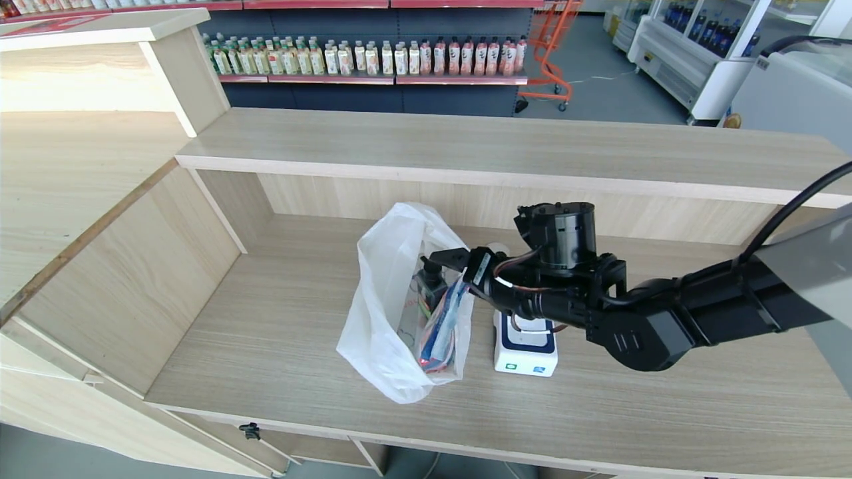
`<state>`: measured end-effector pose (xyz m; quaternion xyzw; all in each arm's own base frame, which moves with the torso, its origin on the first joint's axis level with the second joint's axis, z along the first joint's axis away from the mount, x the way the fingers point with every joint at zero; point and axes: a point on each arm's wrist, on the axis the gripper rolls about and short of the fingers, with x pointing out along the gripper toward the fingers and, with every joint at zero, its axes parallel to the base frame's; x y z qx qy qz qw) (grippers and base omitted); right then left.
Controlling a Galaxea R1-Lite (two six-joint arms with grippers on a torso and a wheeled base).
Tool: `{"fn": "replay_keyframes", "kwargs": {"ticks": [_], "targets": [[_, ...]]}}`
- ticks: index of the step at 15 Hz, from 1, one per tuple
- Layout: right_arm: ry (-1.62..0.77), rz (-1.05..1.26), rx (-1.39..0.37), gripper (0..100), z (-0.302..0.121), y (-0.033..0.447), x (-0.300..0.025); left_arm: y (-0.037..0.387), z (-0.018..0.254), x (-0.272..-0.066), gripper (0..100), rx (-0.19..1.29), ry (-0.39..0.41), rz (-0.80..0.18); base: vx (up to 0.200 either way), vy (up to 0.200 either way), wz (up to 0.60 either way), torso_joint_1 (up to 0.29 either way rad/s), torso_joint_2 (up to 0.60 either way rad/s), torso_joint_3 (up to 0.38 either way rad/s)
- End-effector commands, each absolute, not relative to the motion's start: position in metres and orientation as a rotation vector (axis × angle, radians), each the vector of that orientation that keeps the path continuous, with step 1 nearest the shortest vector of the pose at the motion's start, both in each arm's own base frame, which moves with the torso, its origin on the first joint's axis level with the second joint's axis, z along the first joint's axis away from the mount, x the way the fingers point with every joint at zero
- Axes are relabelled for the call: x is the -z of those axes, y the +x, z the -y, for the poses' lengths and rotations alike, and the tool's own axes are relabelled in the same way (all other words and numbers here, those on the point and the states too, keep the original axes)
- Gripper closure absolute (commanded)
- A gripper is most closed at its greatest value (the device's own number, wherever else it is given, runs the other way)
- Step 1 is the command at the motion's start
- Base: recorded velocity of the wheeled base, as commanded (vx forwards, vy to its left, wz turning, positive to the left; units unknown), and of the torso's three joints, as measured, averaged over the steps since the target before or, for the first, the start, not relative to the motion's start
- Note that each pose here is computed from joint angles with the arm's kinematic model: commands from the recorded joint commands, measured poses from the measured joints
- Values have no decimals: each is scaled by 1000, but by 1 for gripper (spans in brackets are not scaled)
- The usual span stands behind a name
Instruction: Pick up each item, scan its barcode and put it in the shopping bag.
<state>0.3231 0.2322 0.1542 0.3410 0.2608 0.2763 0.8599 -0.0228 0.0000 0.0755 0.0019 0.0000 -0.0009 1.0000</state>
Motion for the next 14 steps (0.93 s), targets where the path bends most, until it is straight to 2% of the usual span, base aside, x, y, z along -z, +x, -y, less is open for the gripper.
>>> {"fn": "replay_keyframes", "kwargs": {"ticks": [1, 3, 5, 7, 9, 11, 13, 14], "targets": [[743, -526, -582, 0, -227, 321, -165, -23, 0, -75, 0, 2, 5, 0, 0, 0, 0, 0, 0, 0], [753, -508, -591, 0, -216, 306, -180, -23, 0, -75, 0, 2, 5, 0, 0, 0, 0, 0, 0, 0], [722, -443, -604, 0, -178, 271, -208, -23, 0, -75, 0, 2, 5, 0, 0, 0, 0, 0, 0, 0], [393, -305, -560, 0, -117, 223, -218, -23, 0, -76, 0, 2, 3, -2, 0, 0, 0, 0, 0, 0], [113, -235, -356, 0, -58, 183, -203, -23, 0, -76, 0, 2, 5, -2, 0, 0, 0, 0, 0, 0], [95, -222, -188, 0, -25, 107, -163, -23, 0, -75, 0, 2, 5, 0, 0, 0, 0, 0, 0, 0], [98, -228, -65, 0, -5, 55, -118, -23, 0, -75, 0, 2, 5, 0, 0, 0, 0, 0, 0, 0], [104, -220, -6, 0, -1, 37, -110, -23, 0, -76, 0, 2, 5, -2, 0, 0, 0, 0, 0, 0]]}}
